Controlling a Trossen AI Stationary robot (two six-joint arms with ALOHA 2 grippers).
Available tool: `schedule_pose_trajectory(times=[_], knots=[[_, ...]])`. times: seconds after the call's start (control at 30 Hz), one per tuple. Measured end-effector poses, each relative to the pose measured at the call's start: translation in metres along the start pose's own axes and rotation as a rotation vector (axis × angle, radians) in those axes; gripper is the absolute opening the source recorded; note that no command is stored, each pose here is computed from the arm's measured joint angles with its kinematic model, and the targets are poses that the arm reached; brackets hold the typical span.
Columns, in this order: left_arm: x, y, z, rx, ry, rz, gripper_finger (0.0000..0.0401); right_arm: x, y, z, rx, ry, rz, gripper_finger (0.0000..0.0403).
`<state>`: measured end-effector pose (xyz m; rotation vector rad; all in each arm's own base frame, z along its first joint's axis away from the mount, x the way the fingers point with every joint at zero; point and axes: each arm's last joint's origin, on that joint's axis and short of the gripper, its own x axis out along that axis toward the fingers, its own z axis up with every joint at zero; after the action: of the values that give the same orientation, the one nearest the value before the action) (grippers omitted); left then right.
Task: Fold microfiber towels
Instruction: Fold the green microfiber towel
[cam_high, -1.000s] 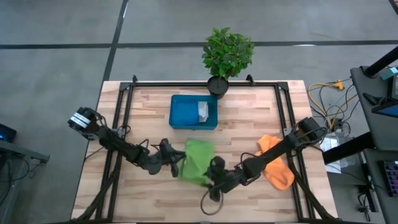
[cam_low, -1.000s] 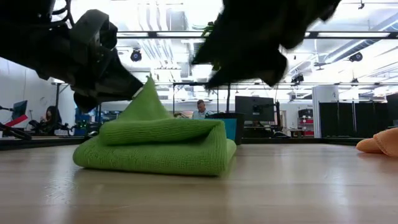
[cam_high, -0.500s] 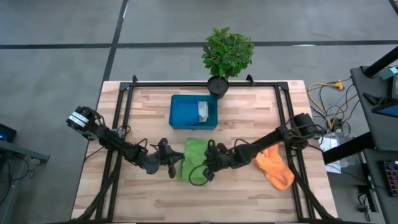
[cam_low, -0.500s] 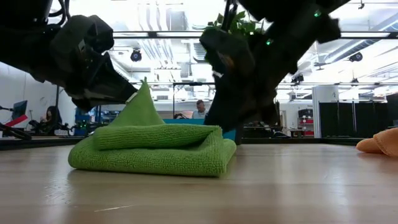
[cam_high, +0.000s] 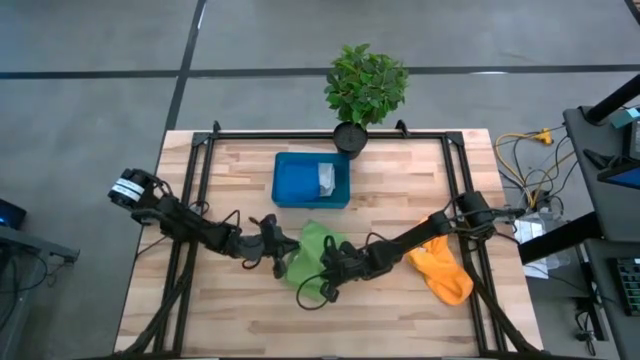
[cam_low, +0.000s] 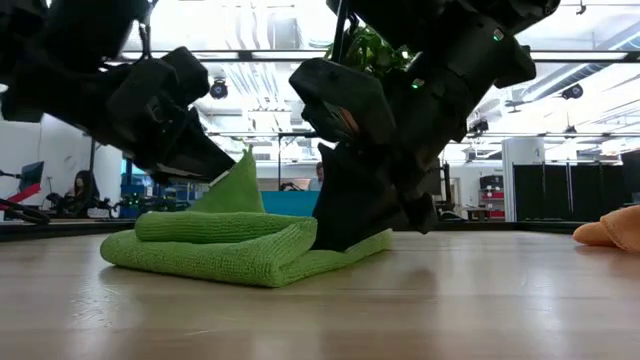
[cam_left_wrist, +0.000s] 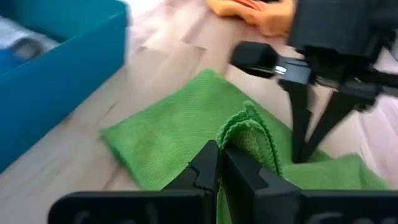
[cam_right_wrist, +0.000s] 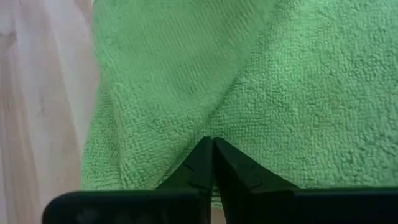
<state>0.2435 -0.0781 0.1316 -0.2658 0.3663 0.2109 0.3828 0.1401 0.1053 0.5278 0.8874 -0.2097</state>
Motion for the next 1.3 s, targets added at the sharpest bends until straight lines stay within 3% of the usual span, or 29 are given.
schedule_pose_trajectory(times=[0.1,0.33,0.5,1.03,1.3], knots=[[0.004,0.004,0.005,0.052,-0.006,-0.015,0.0,0.0,0.002,0.002,-0.024,0.0,0.002,0.0012],[0.013,0.027,0.014,0.031,-0.018,0.058,0.0,0.0,0.003,0.001,-0.025,0.005,0.008,0.0012],[0.021,0.04,0.02,0.09,0.008,-0.02,0.0,0.0,0.003,0.001,-0.025,0.006,0.008,0.0012],[0.043,0.054,0.006,0.117,0.099,0.016,0.0001,0.0,0.003,0.001,-0.022,0.011,0.008,0.0012],[0.045,0.06,0.009,0.104,0.094,0.041,0.0068,0.0,0.003,0.001,-0.022,0.011,0.008,0.0012]])
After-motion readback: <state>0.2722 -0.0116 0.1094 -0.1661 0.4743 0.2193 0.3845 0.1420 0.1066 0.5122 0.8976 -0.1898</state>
